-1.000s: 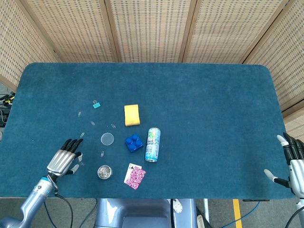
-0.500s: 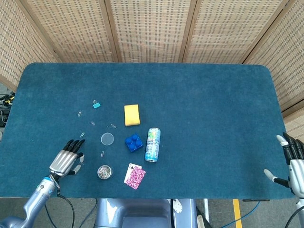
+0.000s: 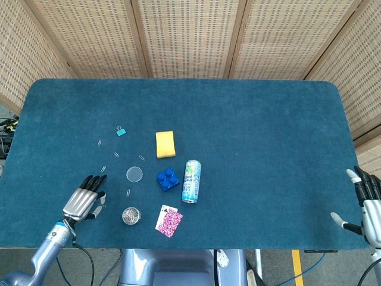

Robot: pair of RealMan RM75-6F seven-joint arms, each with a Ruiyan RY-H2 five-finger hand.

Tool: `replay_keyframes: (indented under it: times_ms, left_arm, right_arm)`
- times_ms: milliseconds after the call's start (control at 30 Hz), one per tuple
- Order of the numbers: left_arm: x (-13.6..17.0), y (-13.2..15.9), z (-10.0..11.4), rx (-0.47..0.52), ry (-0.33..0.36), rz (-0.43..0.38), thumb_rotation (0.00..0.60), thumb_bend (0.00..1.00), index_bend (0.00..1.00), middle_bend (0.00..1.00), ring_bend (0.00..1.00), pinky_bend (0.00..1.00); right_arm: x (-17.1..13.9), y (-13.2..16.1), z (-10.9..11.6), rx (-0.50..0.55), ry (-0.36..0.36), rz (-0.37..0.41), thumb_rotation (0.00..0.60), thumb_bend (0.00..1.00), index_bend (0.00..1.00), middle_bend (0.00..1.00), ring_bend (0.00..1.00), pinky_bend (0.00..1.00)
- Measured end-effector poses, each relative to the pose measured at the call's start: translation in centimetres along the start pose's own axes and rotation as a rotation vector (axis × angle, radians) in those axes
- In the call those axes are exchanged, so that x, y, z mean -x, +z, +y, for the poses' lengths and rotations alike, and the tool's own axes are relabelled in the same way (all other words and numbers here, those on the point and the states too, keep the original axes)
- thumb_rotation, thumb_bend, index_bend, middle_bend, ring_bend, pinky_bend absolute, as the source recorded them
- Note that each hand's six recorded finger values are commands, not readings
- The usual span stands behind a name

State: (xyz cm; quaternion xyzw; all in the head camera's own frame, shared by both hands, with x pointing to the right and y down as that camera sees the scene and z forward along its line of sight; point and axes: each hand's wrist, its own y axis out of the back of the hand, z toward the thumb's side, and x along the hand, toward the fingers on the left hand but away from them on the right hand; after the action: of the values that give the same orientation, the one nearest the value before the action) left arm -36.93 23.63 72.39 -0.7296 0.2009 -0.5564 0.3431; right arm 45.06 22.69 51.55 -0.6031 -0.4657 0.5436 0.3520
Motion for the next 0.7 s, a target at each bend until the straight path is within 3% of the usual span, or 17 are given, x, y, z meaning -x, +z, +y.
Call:
replay_keyframes:
  times_ms: [367,700]
  left_arm:
    - [0.0,-0.1,0.3,0.010,0.012,0.001,0.600,0.46,0.63,0.00,0.00,0.00]
    - [0.6,0.2,2.7,0.056,0.080,-0.018,0.600,0.46,0.63,0.00,0.00,0.00]
  right_arm:
    - [0.0,0.0,0.0,0.000,0.000,0.000,0.600,0.00,0.01,0.00,0.00,0.00]
    - [0.0,0.0,0.0,0.000,0.000,0.001,0.600,0.00,0.01,0.00,0.00,0.00]
